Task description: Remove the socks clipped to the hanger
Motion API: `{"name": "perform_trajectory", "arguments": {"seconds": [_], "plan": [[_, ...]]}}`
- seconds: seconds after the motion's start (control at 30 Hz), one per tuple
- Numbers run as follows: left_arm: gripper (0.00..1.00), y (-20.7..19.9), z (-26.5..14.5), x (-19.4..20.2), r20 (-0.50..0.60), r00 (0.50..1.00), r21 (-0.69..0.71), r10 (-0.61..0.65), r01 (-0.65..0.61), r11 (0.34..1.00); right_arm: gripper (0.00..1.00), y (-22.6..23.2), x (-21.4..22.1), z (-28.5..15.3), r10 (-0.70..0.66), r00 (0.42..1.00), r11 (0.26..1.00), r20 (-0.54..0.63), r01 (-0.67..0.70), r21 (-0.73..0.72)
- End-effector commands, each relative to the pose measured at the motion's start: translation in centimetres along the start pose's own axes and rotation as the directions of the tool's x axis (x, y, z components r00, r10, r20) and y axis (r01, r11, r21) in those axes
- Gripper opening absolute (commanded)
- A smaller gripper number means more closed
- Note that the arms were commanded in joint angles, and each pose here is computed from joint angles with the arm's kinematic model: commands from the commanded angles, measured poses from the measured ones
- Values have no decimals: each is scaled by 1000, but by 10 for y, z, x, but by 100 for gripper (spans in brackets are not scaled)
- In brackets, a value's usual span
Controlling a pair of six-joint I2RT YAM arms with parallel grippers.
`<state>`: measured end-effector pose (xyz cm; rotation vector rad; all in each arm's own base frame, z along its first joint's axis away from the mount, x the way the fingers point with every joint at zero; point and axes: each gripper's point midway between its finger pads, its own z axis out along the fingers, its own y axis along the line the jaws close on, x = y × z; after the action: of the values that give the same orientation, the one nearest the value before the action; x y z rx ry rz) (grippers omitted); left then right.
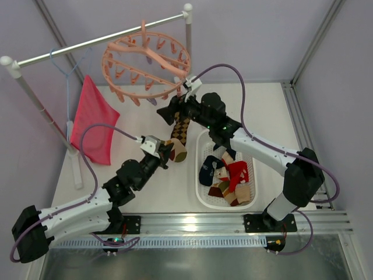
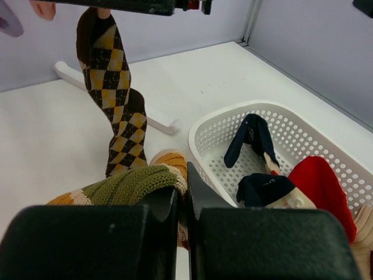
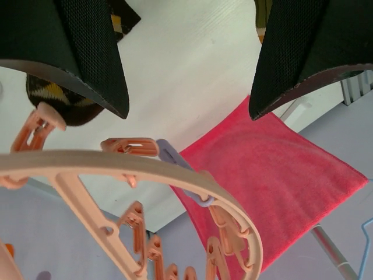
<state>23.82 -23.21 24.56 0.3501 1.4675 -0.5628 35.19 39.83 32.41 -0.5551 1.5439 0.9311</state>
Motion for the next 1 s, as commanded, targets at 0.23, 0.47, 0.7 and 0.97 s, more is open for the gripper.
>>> {"name": "perform_trajectory", "arguments": {"seconds": [0.23, 0.47, 0.7, 0.97], "plan": [[0, -6, 10, -3, -14, 1000, 6, 0, 0, 1000, 84, -53, 20, -53, -51, 998, 948, -36, 59, 313], [0, -22, 14, 0, -62, 998, 83, 13, -8, 997, 86, -119, 51, -124, -10, 997, 824, -78, 53, 565], [0, -51, 10, -18, -85, 996, 220, -31, 49, 974, 90, -180, 67, -218, 105, 993, 715, 49, -110, 691], [0, -106, -19, -85, -85, 958, 482, -272, 279, 831, 97, -208, 74, -280, 152, 978, 600, 144, -207, 773]]}}
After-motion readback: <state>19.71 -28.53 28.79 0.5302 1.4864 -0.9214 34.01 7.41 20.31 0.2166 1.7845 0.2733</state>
